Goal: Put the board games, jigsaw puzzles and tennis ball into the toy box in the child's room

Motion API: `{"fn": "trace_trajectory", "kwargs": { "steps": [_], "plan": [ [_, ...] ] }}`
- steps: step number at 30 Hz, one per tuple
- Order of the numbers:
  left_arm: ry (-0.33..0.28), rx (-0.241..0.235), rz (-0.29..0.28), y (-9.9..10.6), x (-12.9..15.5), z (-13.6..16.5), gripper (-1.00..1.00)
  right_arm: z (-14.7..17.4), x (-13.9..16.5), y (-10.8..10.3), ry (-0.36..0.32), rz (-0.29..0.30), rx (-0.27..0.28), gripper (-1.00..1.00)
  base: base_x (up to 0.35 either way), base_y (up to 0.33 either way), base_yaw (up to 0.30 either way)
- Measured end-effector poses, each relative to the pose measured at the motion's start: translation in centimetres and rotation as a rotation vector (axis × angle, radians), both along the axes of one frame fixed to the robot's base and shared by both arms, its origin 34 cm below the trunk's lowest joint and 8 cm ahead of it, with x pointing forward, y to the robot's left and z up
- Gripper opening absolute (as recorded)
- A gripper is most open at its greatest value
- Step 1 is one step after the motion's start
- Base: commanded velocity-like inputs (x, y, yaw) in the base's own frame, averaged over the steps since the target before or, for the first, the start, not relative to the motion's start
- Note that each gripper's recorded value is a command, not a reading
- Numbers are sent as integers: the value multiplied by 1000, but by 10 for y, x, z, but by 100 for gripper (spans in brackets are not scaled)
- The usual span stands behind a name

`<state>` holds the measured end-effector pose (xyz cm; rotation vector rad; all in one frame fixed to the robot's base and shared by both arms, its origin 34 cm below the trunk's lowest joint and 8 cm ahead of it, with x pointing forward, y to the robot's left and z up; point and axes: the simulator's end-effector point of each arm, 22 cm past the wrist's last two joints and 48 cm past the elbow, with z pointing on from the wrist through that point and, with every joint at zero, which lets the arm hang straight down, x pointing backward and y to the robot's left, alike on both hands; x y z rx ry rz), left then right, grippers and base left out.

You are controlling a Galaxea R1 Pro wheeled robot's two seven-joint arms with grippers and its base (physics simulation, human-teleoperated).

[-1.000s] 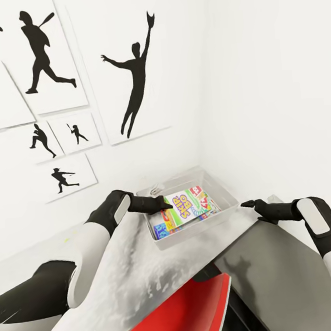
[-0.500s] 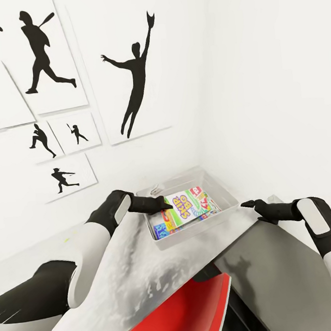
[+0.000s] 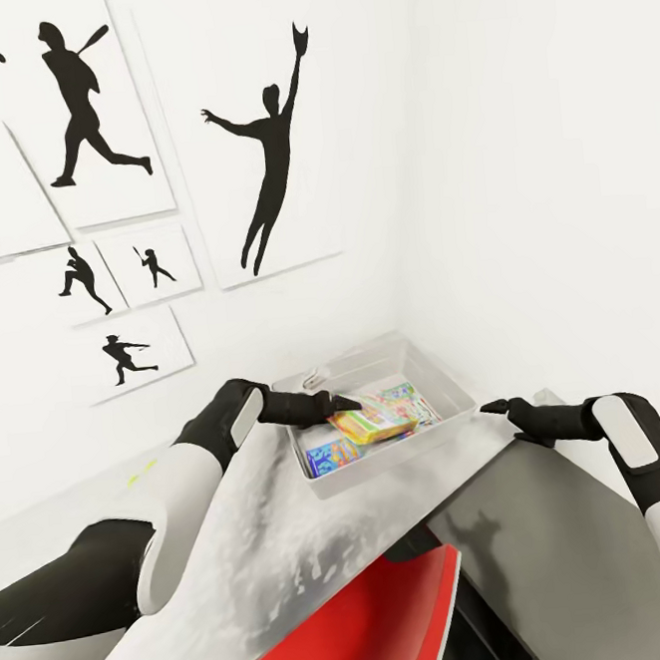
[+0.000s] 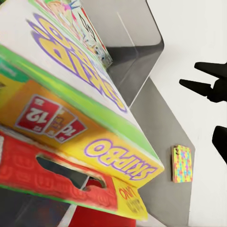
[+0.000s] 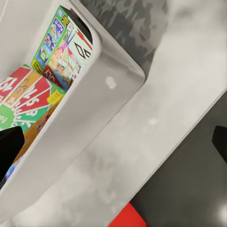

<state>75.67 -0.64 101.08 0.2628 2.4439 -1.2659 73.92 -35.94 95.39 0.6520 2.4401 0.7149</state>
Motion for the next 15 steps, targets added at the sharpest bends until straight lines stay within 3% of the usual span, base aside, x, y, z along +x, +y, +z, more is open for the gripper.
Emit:
{"fn": "trace_trajectory", "kwargs": {
  "steps": [5,15],
  "plan": [
    [-1,3,0,1,0,0,100,0,0,0,0,0,-1,100,0,0,0],
    [-11,54,-9,7,0,-8,100,-11,-9,-1,21,-1,-1,100,0,0,0]
  ]
}}
